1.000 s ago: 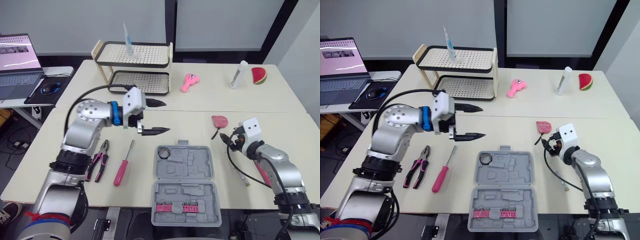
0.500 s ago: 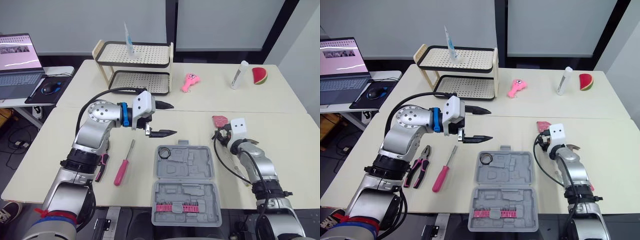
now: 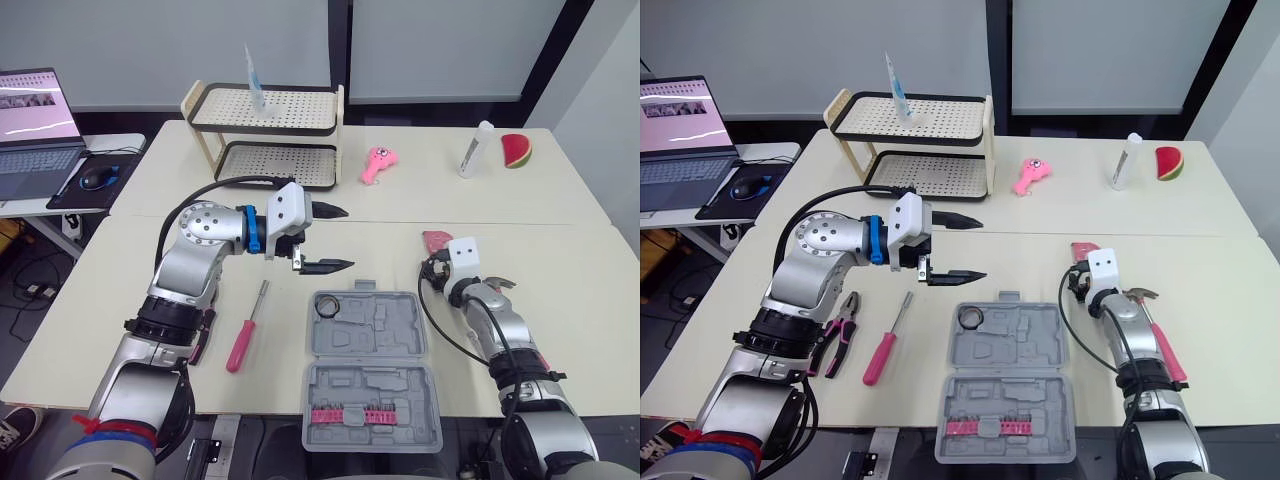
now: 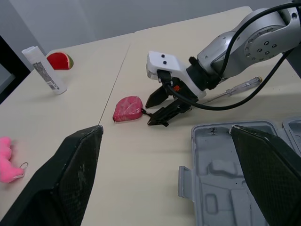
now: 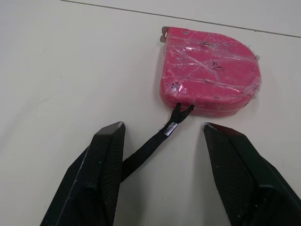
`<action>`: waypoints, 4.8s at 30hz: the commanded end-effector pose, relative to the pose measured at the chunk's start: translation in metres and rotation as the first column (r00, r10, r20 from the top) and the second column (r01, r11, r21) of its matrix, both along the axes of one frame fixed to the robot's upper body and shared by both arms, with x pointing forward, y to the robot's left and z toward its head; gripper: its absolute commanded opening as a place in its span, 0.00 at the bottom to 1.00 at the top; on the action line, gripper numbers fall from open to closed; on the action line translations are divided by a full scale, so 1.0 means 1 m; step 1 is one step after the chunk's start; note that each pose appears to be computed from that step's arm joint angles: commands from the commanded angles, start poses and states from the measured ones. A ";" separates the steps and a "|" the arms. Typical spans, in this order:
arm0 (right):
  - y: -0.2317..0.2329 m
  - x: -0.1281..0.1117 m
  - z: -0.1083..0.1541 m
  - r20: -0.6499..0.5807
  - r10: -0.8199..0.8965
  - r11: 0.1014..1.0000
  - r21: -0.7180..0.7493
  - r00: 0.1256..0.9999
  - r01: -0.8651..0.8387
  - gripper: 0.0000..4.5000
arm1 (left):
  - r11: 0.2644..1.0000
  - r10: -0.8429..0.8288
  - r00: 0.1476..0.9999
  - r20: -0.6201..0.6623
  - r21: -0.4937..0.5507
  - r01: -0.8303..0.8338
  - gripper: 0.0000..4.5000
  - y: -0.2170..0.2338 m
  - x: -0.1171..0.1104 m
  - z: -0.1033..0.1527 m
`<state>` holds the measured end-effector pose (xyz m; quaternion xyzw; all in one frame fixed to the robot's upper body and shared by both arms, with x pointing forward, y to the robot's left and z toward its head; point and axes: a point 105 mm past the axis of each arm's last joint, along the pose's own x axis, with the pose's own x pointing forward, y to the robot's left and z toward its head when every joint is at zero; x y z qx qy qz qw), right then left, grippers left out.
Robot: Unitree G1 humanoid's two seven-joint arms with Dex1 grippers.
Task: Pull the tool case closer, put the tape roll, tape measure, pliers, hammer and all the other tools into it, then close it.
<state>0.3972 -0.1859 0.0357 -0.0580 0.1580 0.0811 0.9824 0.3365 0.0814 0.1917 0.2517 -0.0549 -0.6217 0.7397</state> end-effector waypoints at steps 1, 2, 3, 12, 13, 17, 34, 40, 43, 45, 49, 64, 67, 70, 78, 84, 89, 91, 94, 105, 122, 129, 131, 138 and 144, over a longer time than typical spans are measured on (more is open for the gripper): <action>-0.003 0.000 -0.003 -0.004 -0.023 1.000 0.005 1.000 0.023 0.49 | 1.000 -0.017 0.999 0.043 0.000 0.017 1.00 -0.003 -0.002 0.009; -0.004 -0.001 -0.004 -0.005 -0.029 1.000 0.011 1.000 0.029 0.46 | 1.000 -0.014 0.999 0.039 -0.002 0.015 1.00 -0.003 -0.002 0.009; -0.004 -0.002 -0.005 -0.008 -0.031 0.999 0.013 0.999 0.031 0.44 | 1.000 -0.013 0.999 0.039 -0.003 0.014 1.00 -0.003 -0.002 0.008; -0.009 -0.004 -0.009 -0.023 -0.083 0.996 0.037 0.996 0.083 0.22 | 1.000 -0.021 0.999 0.024 -0.003 0.021 1.00 -0.007 -0.004 0.006; -0.010 -0.005 -0.009 -0.025 -0.088 0.995 0.042 0.996 0.089 0.19 | 1.000 -0.021 1.000 0.023 -0.003 0.021 1.00 -0.007 -0.004 0.006; -0.011 -0.006 -0.010 -0.028 -0.090 0.995 0.043 0.996 0.091 0.09 | 1.000 -0.025 1.000 0.019 -0.003 0.025 1.00 -0.008 -0.005 0.005; 0.005 -0.013 0.015 0.041 0.081 0.995 0.047 0.996 -0.083 0.00 | 0.999 -0.046 0.999 0.005 0.006 0.046 1.00 -0.008 -0.010 0.001; 0.011 -0.047 0.025 -0.023 0.218 0.975 0.053 0.976 -0.217 0.00 | 0.998 -0.062 0.998 -0.017 0.017 0.062 1.00 -0.008 -0.015 -0.006; 0.013 -0.065 0.022 -0.067 0.242 0.970 0.059 0.968 -0.238 0.00 | 0.997 -0.072 0.997 -0.029 0.016 0.072 1.00 -0.010 -0.018 -0.009; 0.012 -0.073 0.019 -0.088 0.233 0.972 0.061 0.968 -0.228 0.00 | 0.997 -0.074 0.997 -0.032 0.015 0.074 1.00 -0.011 -0.019 -0.010; 0.007 -0.090 0.008 -0.137 0.204 0.978 0.064 0.969 -0.197 0.00 | 0.997 -0.076 0.996 -0.034 0.012 0.077 1.00 -0.011 -0.018 -0.010; -0.008 -0.164 -0.011 -0.273 0.187 0.982 0.077 0.944 -0.173 0.00 | 0.990 -0.134 0.988 -0.084 0.033 0.137 1.00 -0.014 -0.029 -0.017; -0.010 -0.177 -0.009 -0.294 0.195 0.980 0.081 0.936 -0.179 0.00 | 0.981 -0.180 0.975 -0.131 0.050 0.188 1.00 -0.015 -0.040 -0.022; -0.018 -0.196 -0.008 -0.335 0.200 0.980 0.074 0.921 -0.186 0.00 | 0.968 -0.219 0.958 -0.184 0.085 0.238 1.00 -0.014 -0.050 -0.031; -0.019 -0.234 -0.012 -0.433 0.245 0.969 0.093 0.867 -0.228 0.00 | 0.929 -0.298 0.907 -0.298 0.129 0.348 1.00 -0.013 -0.077 -0.047; -0.024 -0.253 -0.016 -0.490 0.271 0.962 0.100 0.829 -0.256 0.00 | 0.917 -0.319 0.890 -0.324 0.130 0.376 1.00 -0.015 -0.087 -0.051; -0.019 -0.255 -0.015 -0.488 0.302 0.953 0.125 0.819 -0.277 0.00 | 0.919 -0.317 0.889 -0.331 0.122 0.374 1.00 -0.016 -0.089 -0.053; -0.015 -0.253 -0.013 -0.476 0.324 0.946 0.141 0.817 -0.293 0.00 | 0.920 -0.318 0.888 -0.332 0.119 0.374 1.00 -0.017 -0.090 -0.054; -0.010 -0.255 -0.010 -0.475 0.365 0.931 0.170 0.801 -0.324 0.00 | 0.920 -0.319 0.886 -0.336 0.115 0.374 1.00 -0.019 -0.092 -0.055; -0.022 -0.252 0.046 -0.458 0.582 0.806 0.209 0.672 -0.555 0.42 | 0.929 -0.317 0.889 -0.332 0.082 0.362 1.00 -0.024 -0.098 -0.060; -0.044 -0.201 0.020 -0.390 0.889 0.145 -0.255 0.239 -0.956 0.99 | 0.922 -0.360 0.893 -0.269 0.043 0.384 1.00 -0.038 -0.120 -0.064; -0.042 -0.194 0.005 -0.418 0.880 0.112 -0.283 0.228 -0.953 0.99 | 0.929 -0.345 0.906 -0.245 0.046 0.367 1.00 -0.039 -0.119 -0.062; -0.041 -0.193 0.003 -0.419 0.879 0.113 -0.283 0.229 -0.952 0.99 | 0.929 -0.346 0.907 -0.241 0.046 0.367 1.00 -0.039 -0.120 -0.062; -0.041 -0.186 -0.003 -0.433 0.871 0.107 -0.291 0.231 -0.951 0.99 | 0.929 -0.346 0.907 -0.239 0.050 0.367 1.00 -0.042 -0.120 -0.060; -0.042 -0.182 -0.008 -0.458 0.866 0.067 -0.291 0.200 -0.954 0.99 | 0.929 -0.346 0.909 -0.234 0.052 0.367 1.00 -0.046 -0.119 -0.055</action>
